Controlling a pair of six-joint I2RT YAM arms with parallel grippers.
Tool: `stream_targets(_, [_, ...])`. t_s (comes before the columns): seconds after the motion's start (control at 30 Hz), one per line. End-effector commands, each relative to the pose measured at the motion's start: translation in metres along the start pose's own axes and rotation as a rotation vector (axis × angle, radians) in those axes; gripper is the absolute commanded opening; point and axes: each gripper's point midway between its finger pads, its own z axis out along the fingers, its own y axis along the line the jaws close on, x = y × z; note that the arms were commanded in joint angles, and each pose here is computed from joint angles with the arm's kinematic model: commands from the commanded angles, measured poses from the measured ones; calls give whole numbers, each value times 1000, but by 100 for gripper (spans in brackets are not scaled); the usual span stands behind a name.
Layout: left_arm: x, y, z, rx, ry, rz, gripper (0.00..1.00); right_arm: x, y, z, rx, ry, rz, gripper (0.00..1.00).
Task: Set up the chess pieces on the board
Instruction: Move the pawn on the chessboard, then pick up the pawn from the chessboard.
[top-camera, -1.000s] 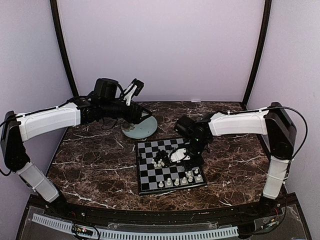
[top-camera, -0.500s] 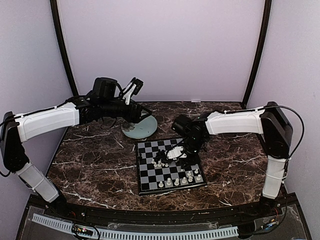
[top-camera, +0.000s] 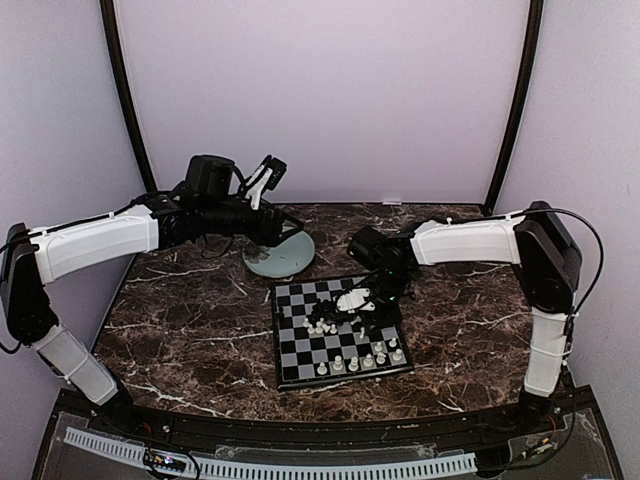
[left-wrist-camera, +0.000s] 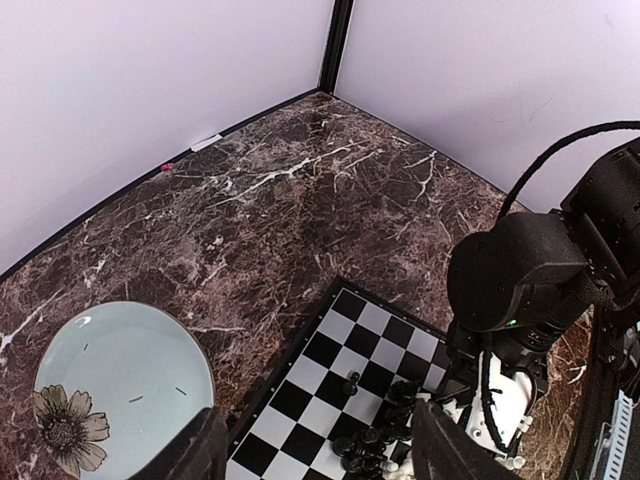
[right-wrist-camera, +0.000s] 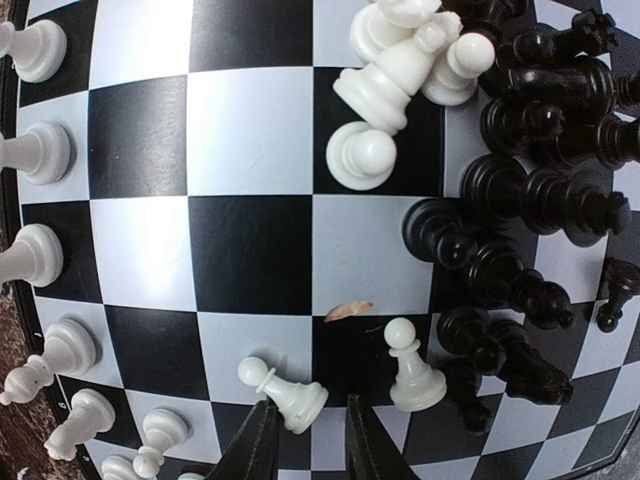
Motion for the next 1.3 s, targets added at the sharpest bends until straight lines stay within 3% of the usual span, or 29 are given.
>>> stream_targets(0.0, [-12, -8, -13, 17, -42, 21, 65, -3, 5, 2, -27, -20, 14, 27])
stream_targets(0.07, [-12, -8, -14, 17, -43, 20, 65, -3, 5, 1, -24, -26, 13, 33])
stream_targets(0.17, [-13, -8, -15, 18, -46, 20, 65, -5, 3, -1, -1, -38, 4, 34])
stream_targets(0.57, [-14, -9, -15, 22, -50, 22, 65, -9, 10, 10, -9, 0, -79, 33])
stream_targets(1.27, [-13, -11, -14, 32, -47, 18, 65, 15, 19, 10, -21, 59, -52, 30])
